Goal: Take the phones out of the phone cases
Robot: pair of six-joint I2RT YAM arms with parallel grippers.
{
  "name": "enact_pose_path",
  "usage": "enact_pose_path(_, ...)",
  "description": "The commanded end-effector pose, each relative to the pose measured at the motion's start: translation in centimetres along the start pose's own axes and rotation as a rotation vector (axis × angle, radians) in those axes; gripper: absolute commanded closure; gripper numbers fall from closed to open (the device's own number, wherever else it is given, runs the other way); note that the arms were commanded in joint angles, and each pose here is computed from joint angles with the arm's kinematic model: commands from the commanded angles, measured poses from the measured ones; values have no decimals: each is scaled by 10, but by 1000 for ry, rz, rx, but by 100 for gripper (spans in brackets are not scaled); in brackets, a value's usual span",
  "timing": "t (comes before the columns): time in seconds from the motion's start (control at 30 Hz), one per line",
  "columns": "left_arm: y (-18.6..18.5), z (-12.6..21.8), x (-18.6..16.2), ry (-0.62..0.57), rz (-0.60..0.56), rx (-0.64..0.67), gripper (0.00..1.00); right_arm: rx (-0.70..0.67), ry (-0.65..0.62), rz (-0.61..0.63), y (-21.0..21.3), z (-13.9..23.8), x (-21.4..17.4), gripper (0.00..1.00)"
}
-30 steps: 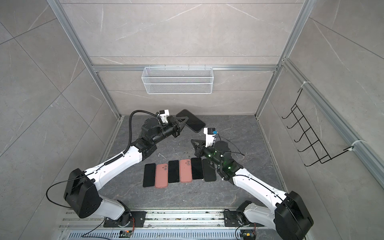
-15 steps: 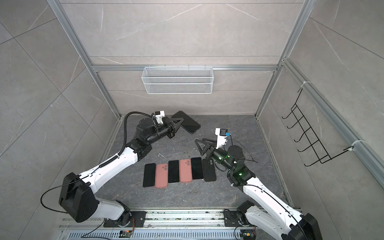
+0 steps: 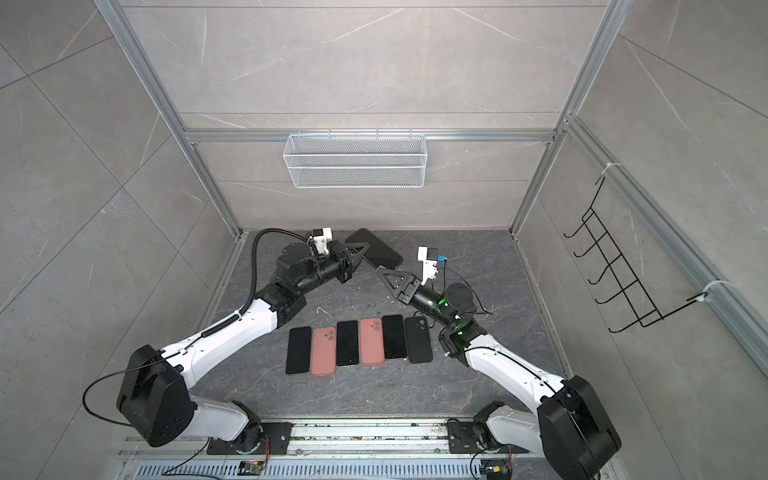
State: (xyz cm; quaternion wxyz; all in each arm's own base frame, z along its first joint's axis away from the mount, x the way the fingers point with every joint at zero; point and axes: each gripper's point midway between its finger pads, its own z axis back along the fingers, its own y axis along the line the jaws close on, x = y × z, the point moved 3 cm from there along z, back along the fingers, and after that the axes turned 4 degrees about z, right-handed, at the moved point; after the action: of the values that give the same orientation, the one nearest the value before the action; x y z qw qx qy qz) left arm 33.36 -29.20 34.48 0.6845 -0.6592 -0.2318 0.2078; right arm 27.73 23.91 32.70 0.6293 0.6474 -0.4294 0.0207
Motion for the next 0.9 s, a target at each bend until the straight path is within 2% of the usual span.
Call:
enact_pose_path(0.0,-55,17,-6,-11,-88,-188,100,53,-36,-5,12,-4,11,58)
enact_pose_path(0.33,-55,16,-13,-6,-104,-200,100,36,-54,-43,1,-7,12,85)
enact_pose_path(0.47,-57,16,-15,-3,-102,-210,100,20,-51,-37,-4,-7,11,99)
enact_pose_path(0.5,-57,17,-14,-5,-97,-211,100,6,-46,-28,-7,-7,11,100)
enact_pose_path(0.57,-60,18,-15,-2,-92,-213,100,-34,-20,27,-13,-5,6,100)
enact_pose_path(0.73,-72,21,-17,12,-87,-188,100,-300,32,267,-42,15,-4,100)
enact_pose_path(0.87,-76,19,-18,24,-74,-181,100,-454,68,466,-53,27,-5,100)
